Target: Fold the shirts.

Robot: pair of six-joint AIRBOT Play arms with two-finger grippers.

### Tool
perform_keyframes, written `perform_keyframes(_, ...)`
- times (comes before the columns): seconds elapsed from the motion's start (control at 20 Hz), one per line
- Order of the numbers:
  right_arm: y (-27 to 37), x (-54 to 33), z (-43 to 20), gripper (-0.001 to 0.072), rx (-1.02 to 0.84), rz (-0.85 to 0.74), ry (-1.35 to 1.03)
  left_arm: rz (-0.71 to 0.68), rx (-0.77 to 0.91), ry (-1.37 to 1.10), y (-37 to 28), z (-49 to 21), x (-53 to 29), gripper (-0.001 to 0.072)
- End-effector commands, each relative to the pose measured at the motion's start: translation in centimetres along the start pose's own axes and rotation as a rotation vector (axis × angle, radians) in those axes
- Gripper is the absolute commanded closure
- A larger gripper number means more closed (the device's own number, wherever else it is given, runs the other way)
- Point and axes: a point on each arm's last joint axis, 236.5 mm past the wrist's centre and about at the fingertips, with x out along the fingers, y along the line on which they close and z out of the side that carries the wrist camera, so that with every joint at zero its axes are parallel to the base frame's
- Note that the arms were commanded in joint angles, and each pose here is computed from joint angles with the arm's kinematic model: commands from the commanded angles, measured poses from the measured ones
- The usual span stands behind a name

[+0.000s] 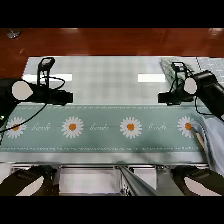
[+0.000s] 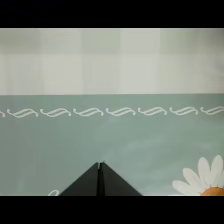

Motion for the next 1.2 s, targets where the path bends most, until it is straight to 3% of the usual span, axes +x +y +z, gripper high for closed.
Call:
perform_keyframes(0.0,0.7,-0.1,2.7,0.0685,-0.004,0.030,-0.114,-0.003,0.001,-0.047,-0.1,1.1,0.0,0.0687)
perform_keyframes(0.2,-0.1,-1.2,8.1,0.0673,-0.092,-0.024,-0.344,0.016,0.020,-0.271,0.5,6.5,-0.4,0.0685)
perform_keyframes(0.25,-1.0,-2.1,10.1,0.0451,-0.160,-0.083,-0.434,0.058,0.052,-0.348,1.5,8.3,-1.0,0.0674)
perform_keyframes(0.3,-1.8,-3.2,12.4,0.0143,-0.209,-0.129,-0.536,0.095,0.074,-0.410,2.6,9.7,-1.7,0.0465)
perform_keyframes(0.35,-2.9,-4.4,14.8,0.0080,-0.221,-0.168,-0.638,0.111,0.071,-0.469,3.4,11.1,-2.3,0.0037)
perform_keyframes(0.4,-4.7,-5.2,16.5,0.0081,-0.182,-0.200,-0.693,0.119,0.059,-0.539,4.1,12.7,-3.0,0.0000)
perform_keyframes(0.55,-13.6,-4.6,20.1,0.0081,0.138,-0.233,-0.701,0.199,0.119,-0.551,7.0,13.3,-3.3,0.0002)
perform_keyframes(0.65,-17.1,-2.9,21.8,0.0081,0.327,-0.166,-0.680,0.211,0.088,-0.526,8.3,13.0,-2.2,0.0002)
perform_keyframes(0.8,-19.7,1.7,22.1,0.0082,0.327,-0.193,-0.543,0.208,0.060,-0.492,8.8,12.5,-0.6,0.0002)
perform_keyframes(1.0,-21.7,8.7,17.0,0.0082,0.303,-0.282,-0.171,0.208,0.049,-0.455,9.0,11.9,0.5,0.0002)
perform_keyframes(1.15,-20.9,11.4,13.6,0.0084,0.317,-0.253,0.012,0.200,0.012,-0.428,9.1,11.3,0.8,0.0003)
